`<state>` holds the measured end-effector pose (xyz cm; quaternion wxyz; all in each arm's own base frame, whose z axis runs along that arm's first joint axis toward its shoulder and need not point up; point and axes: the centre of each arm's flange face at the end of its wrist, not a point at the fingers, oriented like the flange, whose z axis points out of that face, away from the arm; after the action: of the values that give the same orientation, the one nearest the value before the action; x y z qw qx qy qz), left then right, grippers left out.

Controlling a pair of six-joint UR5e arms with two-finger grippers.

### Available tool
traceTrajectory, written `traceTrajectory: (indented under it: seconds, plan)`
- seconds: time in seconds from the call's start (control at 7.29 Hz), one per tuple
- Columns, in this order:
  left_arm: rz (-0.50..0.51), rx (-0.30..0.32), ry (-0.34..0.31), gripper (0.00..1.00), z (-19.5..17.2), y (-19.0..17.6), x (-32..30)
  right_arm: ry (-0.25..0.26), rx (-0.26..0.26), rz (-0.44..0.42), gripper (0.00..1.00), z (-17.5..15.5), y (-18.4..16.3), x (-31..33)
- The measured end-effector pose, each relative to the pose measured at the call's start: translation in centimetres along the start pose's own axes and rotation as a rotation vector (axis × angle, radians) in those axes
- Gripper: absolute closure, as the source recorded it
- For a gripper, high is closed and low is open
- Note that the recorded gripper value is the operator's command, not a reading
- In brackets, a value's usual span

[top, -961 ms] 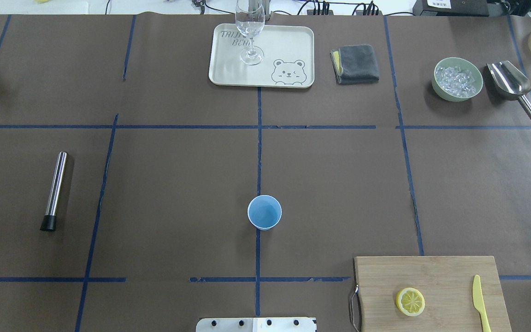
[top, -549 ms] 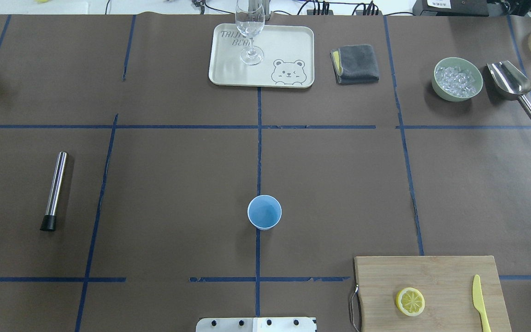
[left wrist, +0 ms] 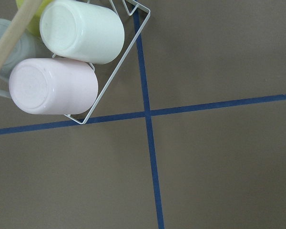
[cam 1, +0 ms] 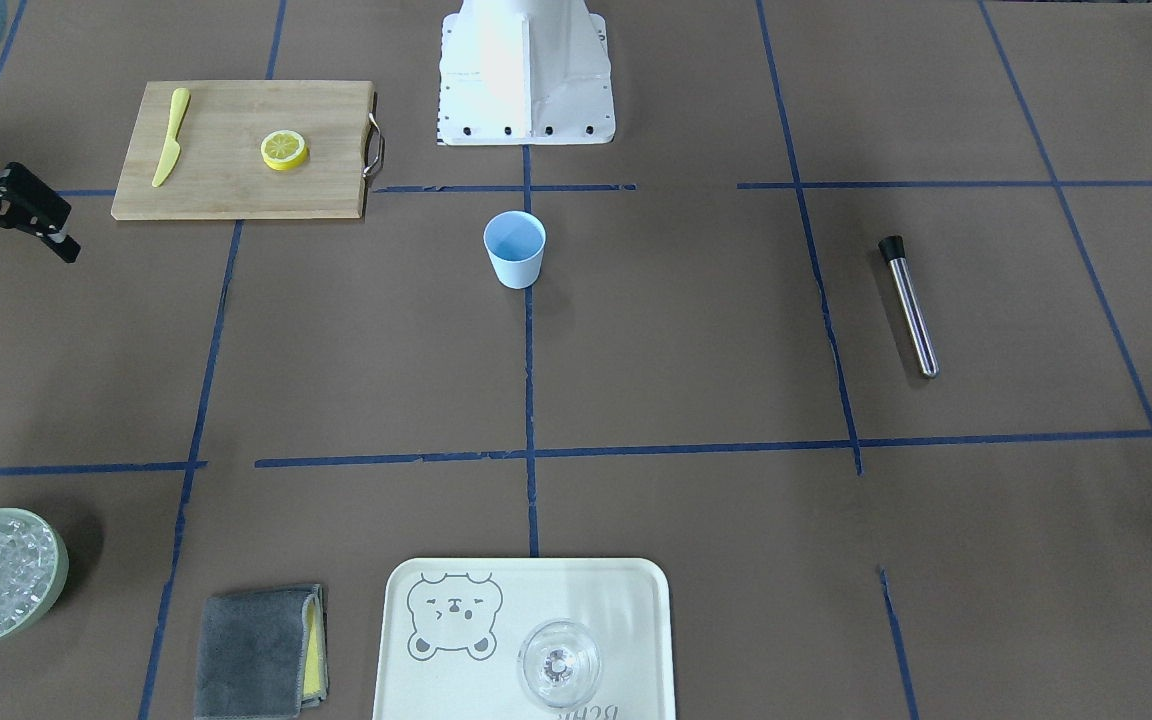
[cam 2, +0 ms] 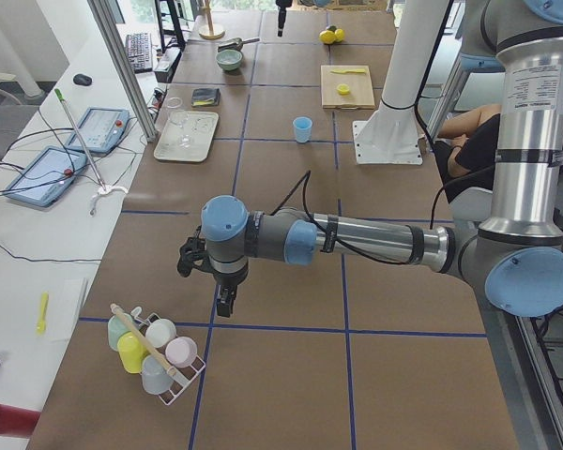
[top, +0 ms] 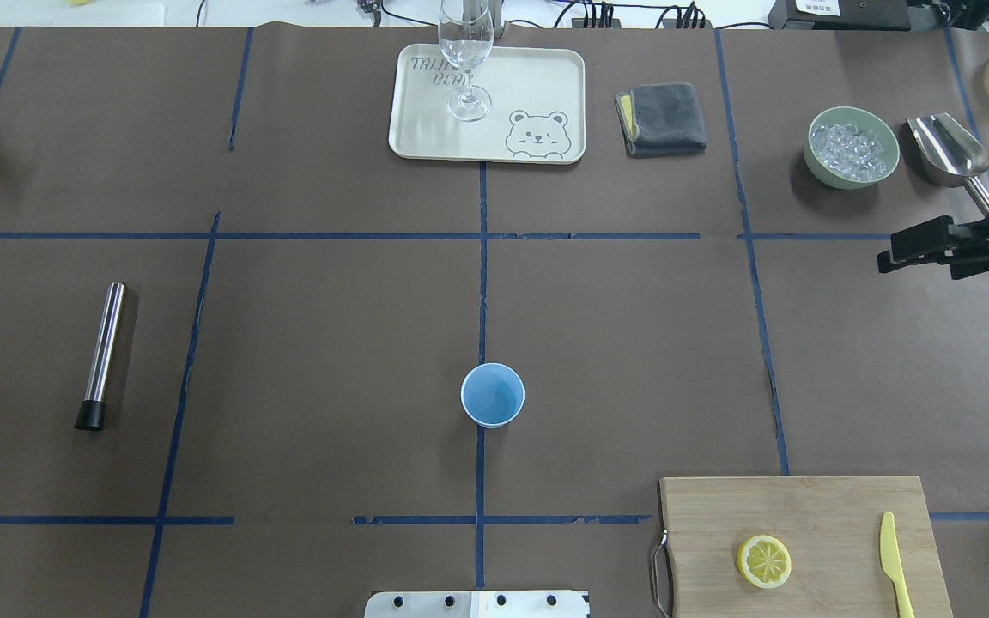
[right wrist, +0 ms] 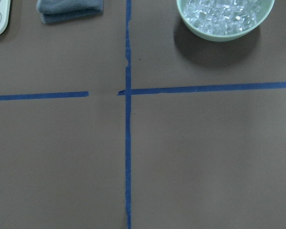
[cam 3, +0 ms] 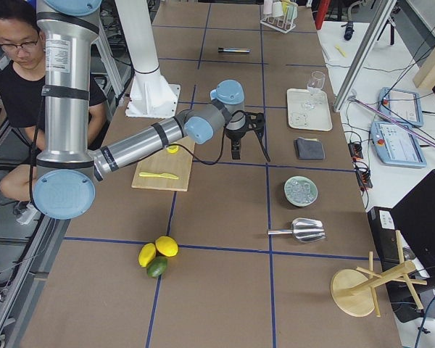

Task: Squeeze lemon into cup
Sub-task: 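Move the right gripper toward the lemon slice on the cutting board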

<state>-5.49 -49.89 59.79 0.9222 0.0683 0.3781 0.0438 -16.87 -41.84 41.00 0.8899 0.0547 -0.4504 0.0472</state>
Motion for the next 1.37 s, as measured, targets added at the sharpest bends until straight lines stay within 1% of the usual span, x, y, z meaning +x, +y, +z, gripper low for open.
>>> traceTrajectory:
  seconds: [0.14,0.41,0.69,0.96,1.1,1.37]
  plan:
    - [0.003,0.004,0.0,0.0,-0.2,-0.1,0.2,0.007,-0.011,0.013,0.0,0.6,2.5,-1.2]
    - [0.007,0.011,-0.001,0.0,-0.6,-0.2,0.5,0.049,-0.006,0.04,0.0,2.8,8.5,-5.4]
    - [0.011,0.016,-0.001,0.0,-0.8,-0.2,0.7,0.063,0.014,0.08,0.0,5.5,15.4,-10.7]
    - [0.014,0.018,-0.001,0.0,-0.8,-0.2,0.8,0.081,0.037,0.069,0.0,8.6,22.5,-13.5]
    - [0.018,0.022,0.0,0.0,-0.9,-0.3,0.8,0.087,0.034,0.055,0.0,9.7,24.9,-14.0]
    - [0.027,0.034,0.0,0.0,-0.8,-0.3,0.7,0.086,0.033,0.036,0.0,12.4,27.3,-13.1]
